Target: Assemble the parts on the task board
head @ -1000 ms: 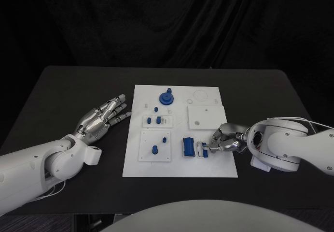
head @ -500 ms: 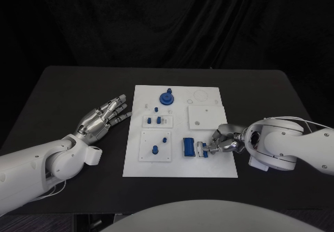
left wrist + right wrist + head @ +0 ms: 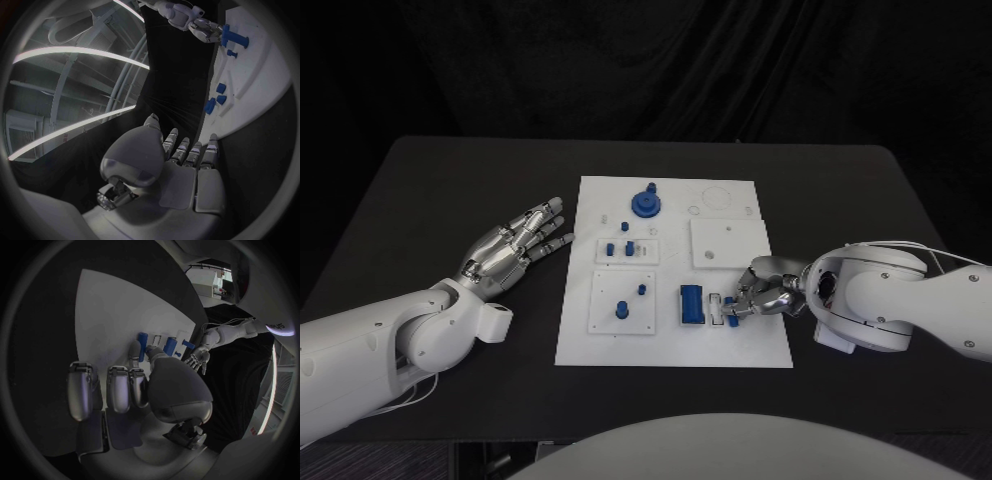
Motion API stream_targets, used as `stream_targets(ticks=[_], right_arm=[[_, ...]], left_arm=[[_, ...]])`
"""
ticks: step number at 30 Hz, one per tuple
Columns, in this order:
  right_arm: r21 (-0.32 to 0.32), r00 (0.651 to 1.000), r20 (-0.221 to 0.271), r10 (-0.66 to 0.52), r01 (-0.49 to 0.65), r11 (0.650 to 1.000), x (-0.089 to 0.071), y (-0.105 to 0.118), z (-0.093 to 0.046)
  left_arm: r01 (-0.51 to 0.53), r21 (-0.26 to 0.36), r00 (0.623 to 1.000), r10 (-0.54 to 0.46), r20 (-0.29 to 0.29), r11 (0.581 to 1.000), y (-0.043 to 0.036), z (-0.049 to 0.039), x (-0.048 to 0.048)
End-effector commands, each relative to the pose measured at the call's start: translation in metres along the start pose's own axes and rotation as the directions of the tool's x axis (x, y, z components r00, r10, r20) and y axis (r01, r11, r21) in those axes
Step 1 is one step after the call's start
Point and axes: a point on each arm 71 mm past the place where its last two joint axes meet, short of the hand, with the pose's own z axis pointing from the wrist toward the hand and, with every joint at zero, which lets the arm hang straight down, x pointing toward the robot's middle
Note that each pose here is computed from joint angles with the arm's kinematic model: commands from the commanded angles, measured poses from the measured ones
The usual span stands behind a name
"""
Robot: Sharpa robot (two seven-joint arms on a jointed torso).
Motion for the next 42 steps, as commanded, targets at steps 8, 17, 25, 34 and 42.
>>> stream_targets(ticks=[8, 17, 25, 34, 42], right_arm=[[0.074, 0.996, 0.02, -0.084, 0.082, 0.994, 0.0018, -0.0069, 0.0004], [0.139, 0.924, 0.098, -0.368, 0.354, 0.925, -0.0049, -0.0058, -0.001], [0.163, 0.858, 0.134, -0.495, 0.474, 0.865, -0.006, -0.0011, -0.0015], [0.159, 0.832, 0.129, -0.539, 0.52, 0.84, -0.0038, 0.0024, 0.0006], [0.11, 0.879, 0.144, -0.455, 0.442, 0.89, 0.0006, 0.0002, 0.0021]], left_arm=[[0.015, 0.005, 1.0, -0.015, -0.013, 1.0, 0.0009, 0.0002, 0.0021], [0.017, 0.001, 1.0, -0.017, -0.013, 1.0, 0.0014, -0.0006, 0.0019], [0.018, -0.002, 1.0, -0.018, -0.014, 1.0, 0.0019, -0.0008, 0.0019], [0.018, -0.005, 1.0, -0.018, -0.013, 1.0, 0.002, -0.0012, 0.0018], [0.018, -0.005, 1.0, -0.018, -0.012, 1.0, 0.002, -0.0014, 0.0018]])
